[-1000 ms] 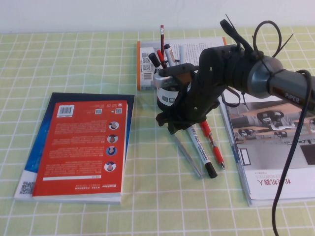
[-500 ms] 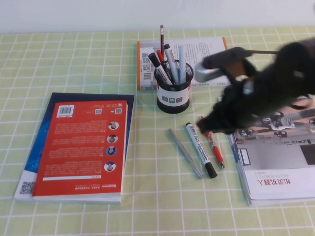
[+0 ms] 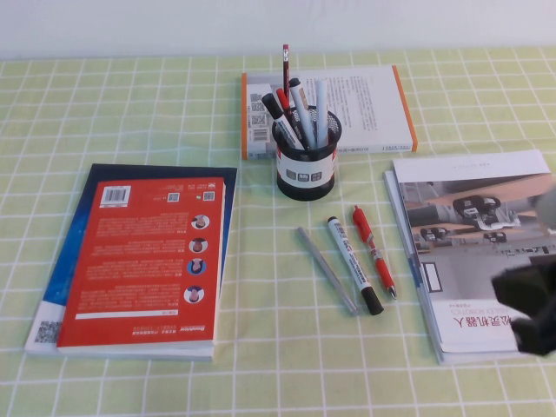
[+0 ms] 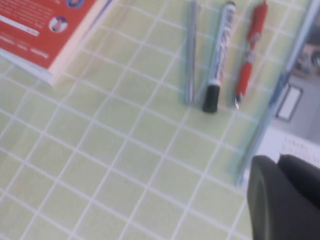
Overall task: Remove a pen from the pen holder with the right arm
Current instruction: 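Take a marker out of the pen holder and lay it on the table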
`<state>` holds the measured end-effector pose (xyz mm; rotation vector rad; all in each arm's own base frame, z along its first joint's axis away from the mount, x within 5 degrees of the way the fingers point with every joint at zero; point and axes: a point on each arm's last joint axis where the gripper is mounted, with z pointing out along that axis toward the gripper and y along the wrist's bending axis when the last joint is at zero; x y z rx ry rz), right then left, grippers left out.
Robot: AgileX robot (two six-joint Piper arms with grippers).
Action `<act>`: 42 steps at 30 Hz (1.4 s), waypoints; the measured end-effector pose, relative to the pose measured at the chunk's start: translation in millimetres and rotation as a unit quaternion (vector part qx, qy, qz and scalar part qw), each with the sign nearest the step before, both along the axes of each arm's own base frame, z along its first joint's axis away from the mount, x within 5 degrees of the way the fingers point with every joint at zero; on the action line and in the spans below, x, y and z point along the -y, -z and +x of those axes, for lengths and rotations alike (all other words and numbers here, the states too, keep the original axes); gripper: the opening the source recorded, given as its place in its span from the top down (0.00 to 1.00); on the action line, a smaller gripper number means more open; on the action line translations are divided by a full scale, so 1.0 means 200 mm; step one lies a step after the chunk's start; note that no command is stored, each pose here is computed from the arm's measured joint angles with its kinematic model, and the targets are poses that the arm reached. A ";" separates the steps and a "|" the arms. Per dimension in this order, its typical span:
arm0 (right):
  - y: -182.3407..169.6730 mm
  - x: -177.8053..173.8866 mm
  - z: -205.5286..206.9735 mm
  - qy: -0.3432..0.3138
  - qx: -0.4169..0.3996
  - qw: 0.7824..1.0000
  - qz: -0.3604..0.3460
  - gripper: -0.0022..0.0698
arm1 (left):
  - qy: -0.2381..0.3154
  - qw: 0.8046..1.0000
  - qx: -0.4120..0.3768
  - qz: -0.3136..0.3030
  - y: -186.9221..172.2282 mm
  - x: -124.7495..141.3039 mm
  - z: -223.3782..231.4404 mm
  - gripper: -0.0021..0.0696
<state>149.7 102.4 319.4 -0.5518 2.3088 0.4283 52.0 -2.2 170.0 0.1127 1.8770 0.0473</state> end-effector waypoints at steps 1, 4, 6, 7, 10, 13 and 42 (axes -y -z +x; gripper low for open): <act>0.02 0.02 -0.02 0.008 -0.005 1.000 0.001 0.99 | 0.000 1.000 0.000 0.000 0.00 0.00 0.00 0.98; 0.04 0.05 -0.07 0.022 -0.021 1.000 0.003 0.99 | 0.000 1.000 0.000 0.000 0.00 0.00 0.00 0.98; 0.07 0.06 -0.09 0.021 -0.022 1.000 -0.004 0.99 | 0.000 1.000 0.000 0.000 0.00 0.00 0.00 0.98; 0.08 0.07 -0.09 0.017 -0.020 1.000 -0.008 0.99 | 0.000 1.000 0.000 0.000 0.00 0.00 0.00 0.98; 0.12 0.07 -0.09 0.011 -0.003 1.000 -0.017 0.99 | 0.000 1.000 0.000 0.000 0.00 0.00 0.00 0.98; 0.18 0.07 -0.08 0.011 0.009 1.000 -0.019 0.99 | 0.000 1.000 0.000 0.000 0.00 0.00 0.00 0.98; 0.68 0.50 -0.45 0.289 0.270 0.915 0.084 0.99 | 0.000 1.000 0.000 0.000 0.00 0.00 0.00 0.98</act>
